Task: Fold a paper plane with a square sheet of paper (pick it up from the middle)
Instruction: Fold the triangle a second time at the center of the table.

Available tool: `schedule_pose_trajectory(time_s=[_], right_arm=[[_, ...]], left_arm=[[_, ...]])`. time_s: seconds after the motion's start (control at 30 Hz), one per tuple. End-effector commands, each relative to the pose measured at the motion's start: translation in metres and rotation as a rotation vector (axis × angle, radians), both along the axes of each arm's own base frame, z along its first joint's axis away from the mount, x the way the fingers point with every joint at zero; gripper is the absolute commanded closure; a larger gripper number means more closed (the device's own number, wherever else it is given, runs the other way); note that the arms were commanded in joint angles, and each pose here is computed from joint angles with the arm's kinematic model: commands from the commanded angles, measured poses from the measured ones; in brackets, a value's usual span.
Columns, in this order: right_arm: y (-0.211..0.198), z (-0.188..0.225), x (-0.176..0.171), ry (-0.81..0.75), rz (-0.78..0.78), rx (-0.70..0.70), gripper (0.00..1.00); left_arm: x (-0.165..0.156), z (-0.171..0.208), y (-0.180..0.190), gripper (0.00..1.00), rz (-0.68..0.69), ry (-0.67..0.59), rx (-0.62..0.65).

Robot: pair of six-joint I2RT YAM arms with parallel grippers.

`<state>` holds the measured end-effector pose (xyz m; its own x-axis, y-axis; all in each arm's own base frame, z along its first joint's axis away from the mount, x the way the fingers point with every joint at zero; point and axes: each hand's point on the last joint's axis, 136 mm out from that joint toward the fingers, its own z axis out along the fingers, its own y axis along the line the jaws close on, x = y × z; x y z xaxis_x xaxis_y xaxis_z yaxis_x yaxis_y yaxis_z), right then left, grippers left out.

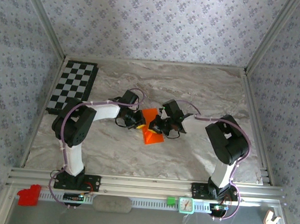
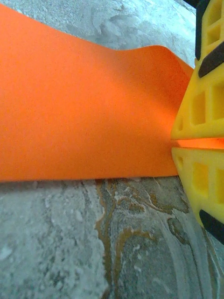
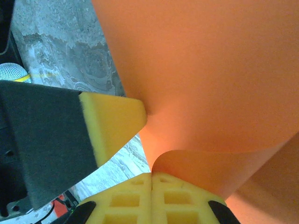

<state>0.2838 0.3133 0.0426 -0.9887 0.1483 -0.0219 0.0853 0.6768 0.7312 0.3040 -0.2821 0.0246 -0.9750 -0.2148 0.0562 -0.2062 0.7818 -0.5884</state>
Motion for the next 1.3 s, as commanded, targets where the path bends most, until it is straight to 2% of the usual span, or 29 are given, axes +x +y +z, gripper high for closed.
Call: schedule_pose_trajectory(time_s=[0.0, 0.2, 0.43, 1.27], right_arm=[[0.003, -0.001, 0.004, -0.007, -0.006, -0.015, 0.99], [0.003, -0.002, 0.003, -0.009, 0.002, -0.014, 0.99], [0.006, 0.001, 0.003, -0.021, 0.01, 0.007, 0.99], [0.008, -0.011, 0.01, -0.01, -0.013, 0.0, 0.99]], left_arm=[[0.009, 0.025, 0.0, 0.86, -0.018, -0.087, 0.011], [0.019, 0.014, 0.011, 0.85, 0.026, -0.083, 0.043], [0.012, -0.01, 0.012, 0.88, 0.029, -0.008, 0.064], [0.006, -0.017, 0.014, 0.9, 0.024, 0.022, 0.08]])
